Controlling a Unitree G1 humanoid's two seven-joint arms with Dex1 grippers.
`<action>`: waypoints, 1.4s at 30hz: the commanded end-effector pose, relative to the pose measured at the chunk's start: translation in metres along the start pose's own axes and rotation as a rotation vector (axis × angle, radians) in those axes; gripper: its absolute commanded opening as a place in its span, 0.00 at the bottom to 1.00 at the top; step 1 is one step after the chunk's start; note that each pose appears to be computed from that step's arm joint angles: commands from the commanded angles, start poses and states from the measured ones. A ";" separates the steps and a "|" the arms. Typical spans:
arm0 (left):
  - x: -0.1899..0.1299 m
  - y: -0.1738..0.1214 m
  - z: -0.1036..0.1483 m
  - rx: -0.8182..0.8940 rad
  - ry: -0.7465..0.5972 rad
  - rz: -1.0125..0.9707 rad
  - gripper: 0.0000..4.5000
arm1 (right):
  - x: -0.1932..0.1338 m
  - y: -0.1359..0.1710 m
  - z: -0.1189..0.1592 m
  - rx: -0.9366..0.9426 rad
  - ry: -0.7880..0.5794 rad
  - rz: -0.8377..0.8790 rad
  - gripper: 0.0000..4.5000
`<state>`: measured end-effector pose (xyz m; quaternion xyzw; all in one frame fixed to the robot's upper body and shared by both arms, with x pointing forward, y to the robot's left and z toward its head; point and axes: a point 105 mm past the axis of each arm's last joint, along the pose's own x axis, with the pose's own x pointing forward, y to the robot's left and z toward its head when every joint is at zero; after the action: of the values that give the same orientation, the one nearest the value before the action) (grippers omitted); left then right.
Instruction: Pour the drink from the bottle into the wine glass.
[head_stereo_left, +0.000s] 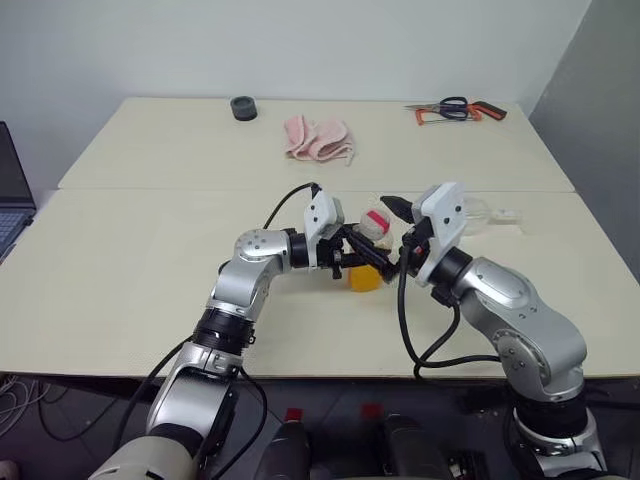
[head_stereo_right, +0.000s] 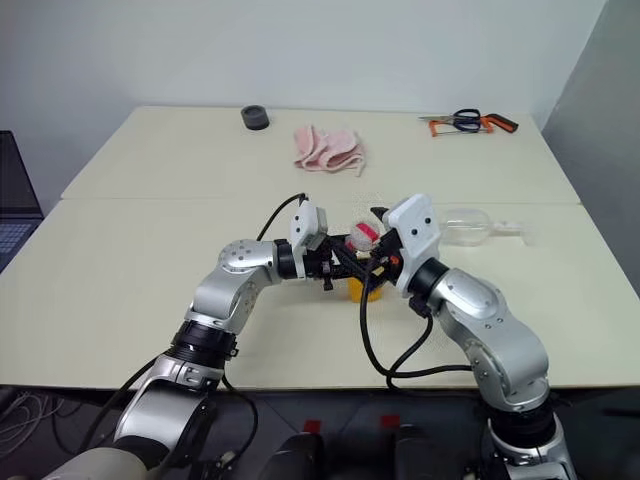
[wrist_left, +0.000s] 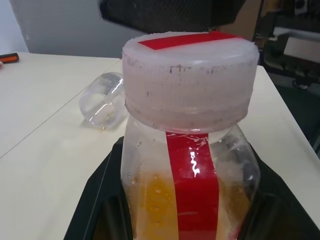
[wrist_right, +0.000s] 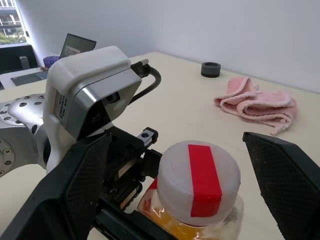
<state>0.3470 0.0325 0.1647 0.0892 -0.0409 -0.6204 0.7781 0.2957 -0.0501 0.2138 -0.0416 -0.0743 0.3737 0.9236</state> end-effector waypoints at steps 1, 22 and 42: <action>0.003 0.001 0.016 0.063 -0.037 -0.016 0.43 | 0.000 0.000 0.007 0.002 -0.037 -0.012 0.96; -0.006 -0.001 0.017 0.073 -0.039 -0.015 0.42 | 0.005 0.026 -0.001 -0.058 0.033 0.413 0.41; -0.011 0.012 0.016 0.090 -0.040 0.074 0.42 | -0.015 -0.013 0.036 -0.011 -0.084 0.327 0.87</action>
<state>0.3479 0.0426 0.1628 0.1047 -0.0496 -0.6072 0.7860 0.2962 -0.0638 0.2276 -0.0434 -0.0586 0.5443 0.8357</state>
